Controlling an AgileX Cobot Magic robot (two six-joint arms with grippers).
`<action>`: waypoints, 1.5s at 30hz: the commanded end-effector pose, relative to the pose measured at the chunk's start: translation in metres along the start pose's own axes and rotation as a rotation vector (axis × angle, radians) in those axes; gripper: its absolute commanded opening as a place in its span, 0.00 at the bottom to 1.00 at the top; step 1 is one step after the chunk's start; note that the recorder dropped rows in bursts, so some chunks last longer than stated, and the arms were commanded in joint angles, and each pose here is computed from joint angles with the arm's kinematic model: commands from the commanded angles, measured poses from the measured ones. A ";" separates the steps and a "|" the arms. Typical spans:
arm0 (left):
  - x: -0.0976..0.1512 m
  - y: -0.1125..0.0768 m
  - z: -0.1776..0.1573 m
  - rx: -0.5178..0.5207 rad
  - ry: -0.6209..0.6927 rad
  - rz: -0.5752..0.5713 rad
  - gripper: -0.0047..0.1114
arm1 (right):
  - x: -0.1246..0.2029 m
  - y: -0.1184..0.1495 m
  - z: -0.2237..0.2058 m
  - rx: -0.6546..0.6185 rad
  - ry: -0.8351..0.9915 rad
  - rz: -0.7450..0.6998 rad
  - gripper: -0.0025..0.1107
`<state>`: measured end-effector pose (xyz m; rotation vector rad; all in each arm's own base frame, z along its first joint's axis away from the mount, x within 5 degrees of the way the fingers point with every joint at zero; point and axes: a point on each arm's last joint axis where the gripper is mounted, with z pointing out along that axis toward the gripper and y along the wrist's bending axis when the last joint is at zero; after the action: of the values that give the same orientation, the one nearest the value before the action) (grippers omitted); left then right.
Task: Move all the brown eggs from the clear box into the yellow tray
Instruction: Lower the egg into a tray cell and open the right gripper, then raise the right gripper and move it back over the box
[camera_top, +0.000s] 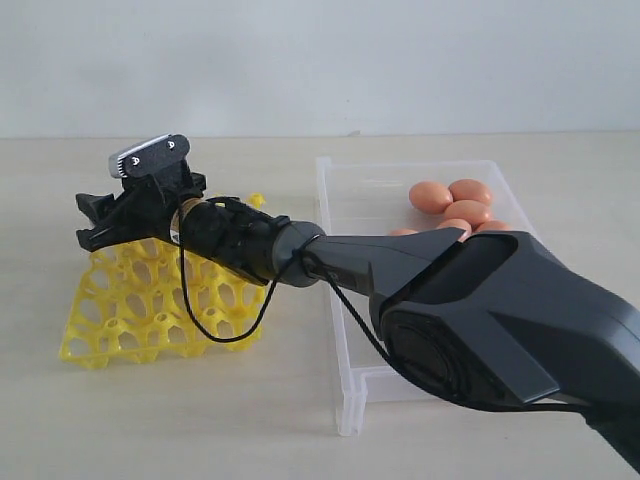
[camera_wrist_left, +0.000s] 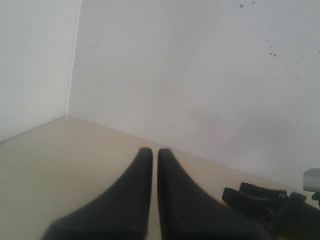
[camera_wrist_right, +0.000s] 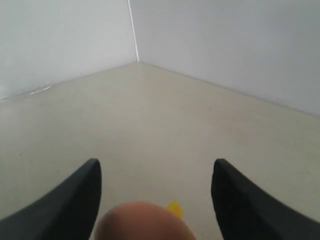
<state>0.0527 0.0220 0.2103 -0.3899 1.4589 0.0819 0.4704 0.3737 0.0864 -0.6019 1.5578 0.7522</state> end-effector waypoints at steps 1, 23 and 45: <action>-0.001 -0.001 0.000 0.007 -0.005 0.003 0.07 | -0.049 0.006 -0.001 -0.010 -0.085 -0.126 0.54; -0.001 -0.001 0.000 0.007 -0.005 0.005 0.07 | -0.125 0.054 -0.022 0.296 0.369 -0.432 0.02; -0.001 -0.001 0.000 0.013 -0.005 0.009 0.07 | -0.109 0.075 -0.053 0.192 0.885 -0.446 0.02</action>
<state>0.0529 0.0213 0.2105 -0.3802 1.4595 0.0790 0.3973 0.3824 0.1878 -1.1606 2.1336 -0.0397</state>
